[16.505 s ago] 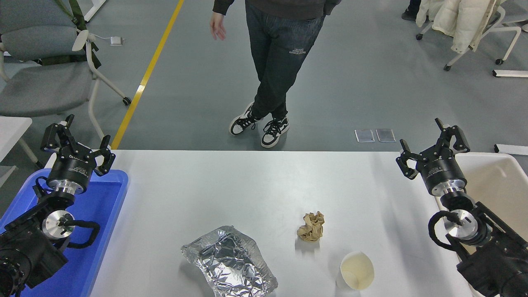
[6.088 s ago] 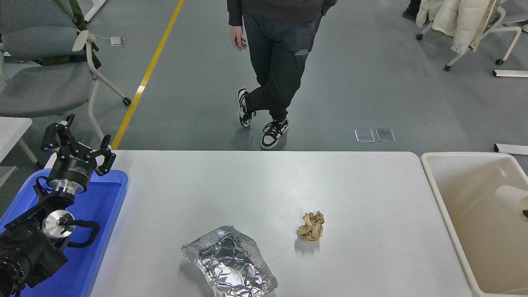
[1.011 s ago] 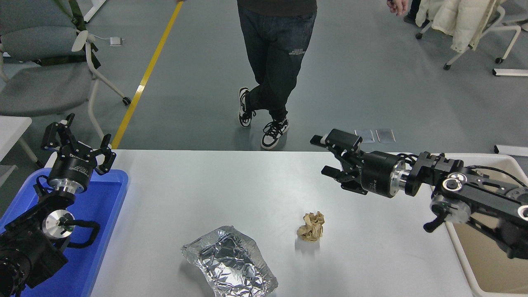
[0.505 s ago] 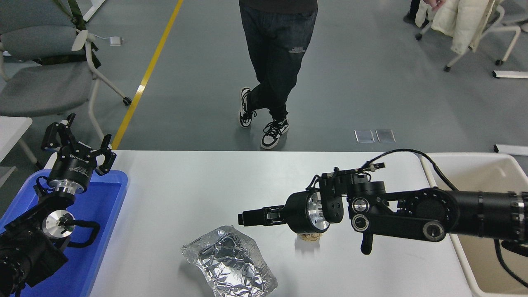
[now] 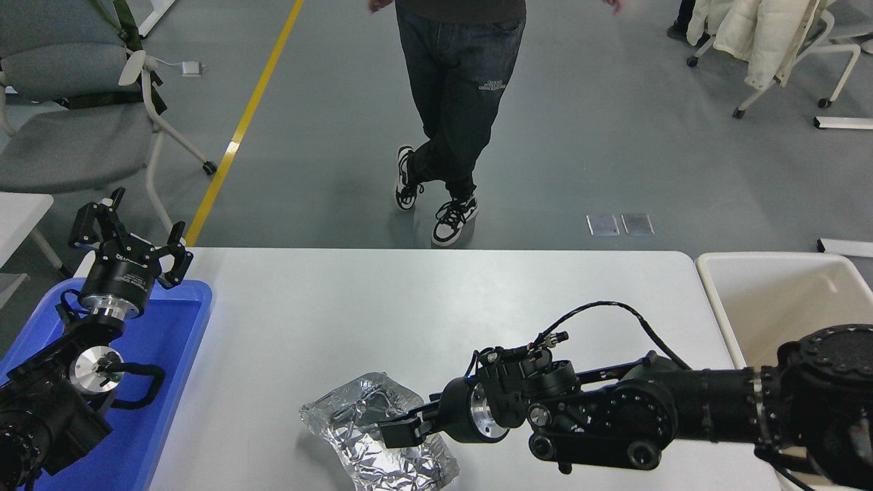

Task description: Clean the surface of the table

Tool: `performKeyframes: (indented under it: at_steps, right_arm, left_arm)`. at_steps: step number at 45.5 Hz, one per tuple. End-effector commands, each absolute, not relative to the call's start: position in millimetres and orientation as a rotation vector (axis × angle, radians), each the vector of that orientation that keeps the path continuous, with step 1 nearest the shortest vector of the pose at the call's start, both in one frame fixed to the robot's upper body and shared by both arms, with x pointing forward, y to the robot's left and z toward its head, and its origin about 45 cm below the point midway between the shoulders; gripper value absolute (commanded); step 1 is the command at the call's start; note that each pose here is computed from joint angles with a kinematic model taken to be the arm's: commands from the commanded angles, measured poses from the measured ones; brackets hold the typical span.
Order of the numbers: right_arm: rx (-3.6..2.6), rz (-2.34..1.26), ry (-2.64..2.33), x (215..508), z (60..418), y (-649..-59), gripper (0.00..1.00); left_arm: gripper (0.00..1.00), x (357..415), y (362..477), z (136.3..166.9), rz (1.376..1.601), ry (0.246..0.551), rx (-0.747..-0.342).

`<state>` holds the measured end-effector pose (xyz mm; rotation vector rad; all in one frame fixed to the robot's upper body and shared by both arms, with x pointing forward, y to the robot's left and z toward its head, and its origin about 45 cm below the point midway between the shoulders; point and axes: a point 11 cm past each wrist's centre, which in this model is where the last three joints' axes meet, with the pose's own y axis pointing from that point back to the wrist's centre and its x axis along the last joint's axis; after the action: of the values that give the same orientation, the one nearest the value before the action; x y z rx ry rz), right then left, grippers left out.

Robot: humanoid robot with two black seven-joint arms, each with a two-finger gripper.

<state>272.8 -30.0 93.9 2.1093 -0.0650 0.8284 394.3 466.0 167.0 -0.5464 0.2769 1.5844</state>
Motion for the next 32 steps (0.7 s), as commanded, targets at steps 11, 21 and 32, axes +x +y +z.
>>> performKeyframes:
  at_steps: [11, 21, 32]
  right_arm:
    - [2.076, 0.818, -0.18, 270.4, 62.7, -38.4, 0.99]
    - [2.083, 0.802, -0.198, 264.9, 56.2, -41.1, 0.98]
    - [2.112, 0.827, -0.188, 255.4, 51.6, -39.8, 0.83]
  left_arm:
    - [1.0, 394.1, 466.3, 166.7, 1.585, 0.277, -0.544]
    - [1.0, 394.3, 466.0, 166.9, 1.584, 0.277, -0.546]
    - [1.0, 394.2, 465.8, 166.8, 1.584, 0.277, -0.545]
